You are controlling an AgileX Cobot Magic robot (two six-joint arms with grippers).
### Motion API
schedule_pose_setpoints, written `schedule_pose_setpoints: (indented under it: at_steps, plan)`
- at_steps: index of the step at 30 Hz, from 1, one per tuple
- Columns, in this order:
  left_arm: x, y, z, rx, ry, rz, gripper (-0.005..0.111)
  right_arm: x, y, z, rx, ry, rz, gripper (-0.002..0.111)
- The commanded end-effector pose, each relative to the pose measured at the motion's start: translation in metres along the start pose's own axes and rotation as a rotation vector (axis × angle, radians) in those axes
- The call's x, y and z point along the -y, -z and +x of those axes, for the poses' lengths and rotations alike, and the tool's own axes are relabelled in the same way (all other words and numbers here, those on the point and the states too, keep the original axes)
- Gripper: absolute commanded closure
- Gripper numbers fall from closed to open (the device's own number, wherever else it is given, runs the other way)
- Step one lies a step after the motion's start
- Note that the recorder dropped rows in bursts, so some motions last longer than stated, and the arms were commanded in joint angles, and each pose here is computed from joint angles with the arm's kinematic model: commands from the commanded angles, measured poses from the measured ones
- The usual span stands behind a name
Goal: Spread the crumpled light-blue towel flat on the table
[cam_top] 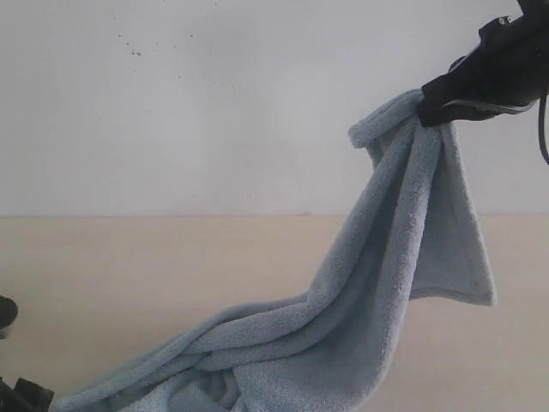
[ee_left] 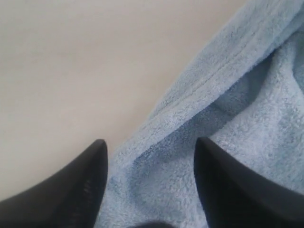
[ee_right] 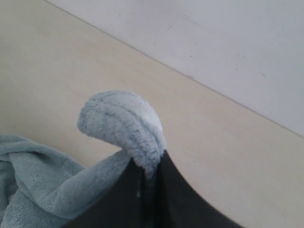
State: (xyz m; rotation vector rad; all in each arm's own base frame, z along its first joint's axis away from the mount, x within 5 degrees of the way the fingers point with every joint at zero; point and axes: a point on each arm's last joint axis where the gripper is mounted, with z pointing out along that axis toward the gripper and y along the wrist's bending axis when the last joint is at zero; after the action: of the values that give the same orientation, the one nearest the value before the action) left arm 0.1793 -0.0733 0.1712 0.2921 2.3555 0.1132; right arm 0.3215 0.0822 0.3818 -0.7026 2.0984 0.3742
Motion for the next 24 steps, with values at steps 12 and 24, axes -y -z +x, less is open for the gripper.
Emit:
schedule_pose_setpoints:
  at_steps: [12,24]
  plan:
    - [0.049,0.094,-0.024,0.164,0.121,0.976,0.054,-0.003,0.004,-0.004,0.035,-0.010,-0.018,0.108]
    - [-0.042,0.125,-0.036,0.002,-0.389,0.057,0.056,-0.006,0.005,-0.004,0.034,-0.022,-0.047,0.108]
